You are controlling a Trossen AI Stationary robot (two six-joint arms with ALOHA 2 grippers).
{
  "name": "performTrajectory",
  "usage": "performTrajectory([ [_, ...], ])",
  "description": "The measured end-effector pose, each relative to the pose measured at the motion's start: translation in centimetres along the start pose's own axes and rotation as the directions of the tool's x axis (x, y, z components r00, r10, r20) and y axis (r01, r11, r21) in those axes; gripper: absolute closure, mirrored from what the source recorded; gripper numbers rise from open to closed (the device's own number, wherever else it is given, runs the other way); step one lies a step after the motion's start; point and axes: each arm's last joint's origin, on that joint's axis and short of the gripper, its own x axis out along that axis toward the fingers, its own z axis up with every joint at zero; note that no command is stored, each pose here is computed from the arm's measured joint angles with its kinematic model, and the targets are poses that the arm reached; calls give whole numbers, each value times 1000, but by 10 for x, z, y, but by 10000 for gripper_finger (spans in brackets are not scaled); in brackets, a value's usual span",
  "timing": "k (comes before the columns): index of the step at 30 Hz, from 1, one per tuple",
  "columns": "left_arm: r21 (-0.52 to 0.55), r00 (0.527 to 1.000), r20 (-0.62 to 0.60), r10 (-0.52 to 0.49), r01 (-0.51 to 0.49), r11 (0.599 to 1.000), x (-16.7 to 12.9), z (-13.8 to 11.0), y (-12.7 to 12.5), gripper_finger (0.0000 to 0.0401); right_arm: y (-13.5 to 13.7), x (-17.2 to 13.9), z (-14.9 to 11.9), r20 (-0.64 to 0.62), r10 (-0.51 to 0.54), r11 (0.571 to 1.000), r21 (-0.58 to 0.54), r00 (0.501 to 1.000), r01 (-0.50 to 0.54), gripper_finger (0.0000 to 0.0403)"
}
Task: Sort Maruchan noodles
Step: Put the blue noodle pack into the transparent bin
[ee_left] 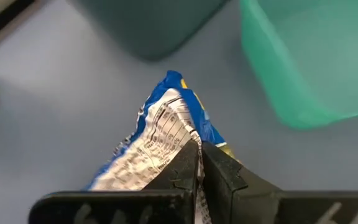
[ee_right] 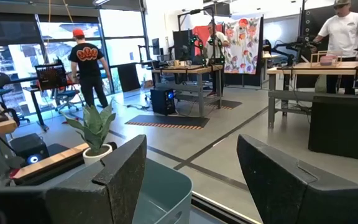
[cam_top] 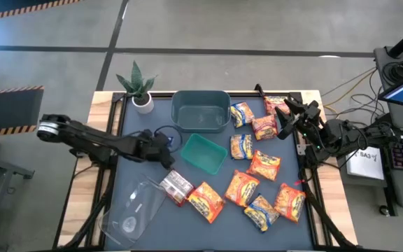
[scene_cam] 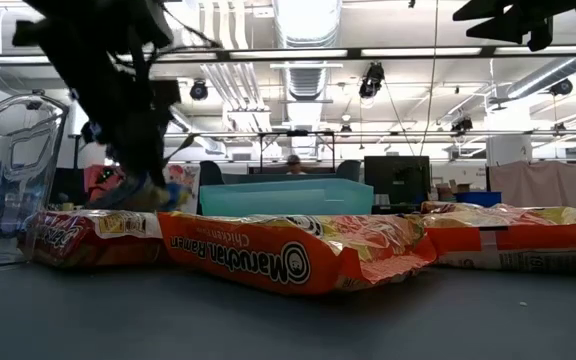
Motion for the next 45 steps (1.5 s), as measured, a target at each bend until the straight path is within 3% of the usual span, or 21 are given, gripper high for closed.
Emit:
performTrajectory([
  [7, 42, 978, 167, -124, 118, 992, -34, 16, 9, 401, 0, 0, 0, 0, 0, 1000, 0, 1000, 0, 163],
  [12, 80, 904, 332, -271, 260, 962, -63, 28, 10, 401, 0, 0, 0, 0, 0, 1000, 0, 1000, 0, 163],
  [19, 131, 707, 413, -575, 578, 805, -117, 40, 12, 401, 0, 0, 0, 0, 0, 1000, -1, 1000, 0, 163],
  [23, 153, 623, 408, -668, 674, 722, -151, 51, 8, 401, 0, 0, 0, 0, 0, 1000, -1, 1000, 0, 163],
  [26, 113, 645, 309, -699, 705, 700, -169, 52, 4, 401, 0, 0, 0, 0, 0, 1000, -1, 1000, 0, 163],
  [31, -38, 719, 79, -690, 694, 719, -188, 42, -10, 401, 0, 0, 0, 0, 0, 1000, -1, 1000, 0, 163],
  [34, -85, 720, -32, -693, 689, 720, -199, 34, -24, 401, 0, 0, 0, 0, 0, 1000, 0, 1000, 0, 163],
  [40, -110, 715, -137, -686, 677, 728, -205, 15, -51, 401, 0, 0, 0, 0, 0, 1000, 2, 1000, 0, 163],
  [45, -160, 737, -173, -654, 634, 757, -192, -6, -57, 401, 0, 0, 1, 4, 0, 1000, 8, 1000, 0, 163],
])
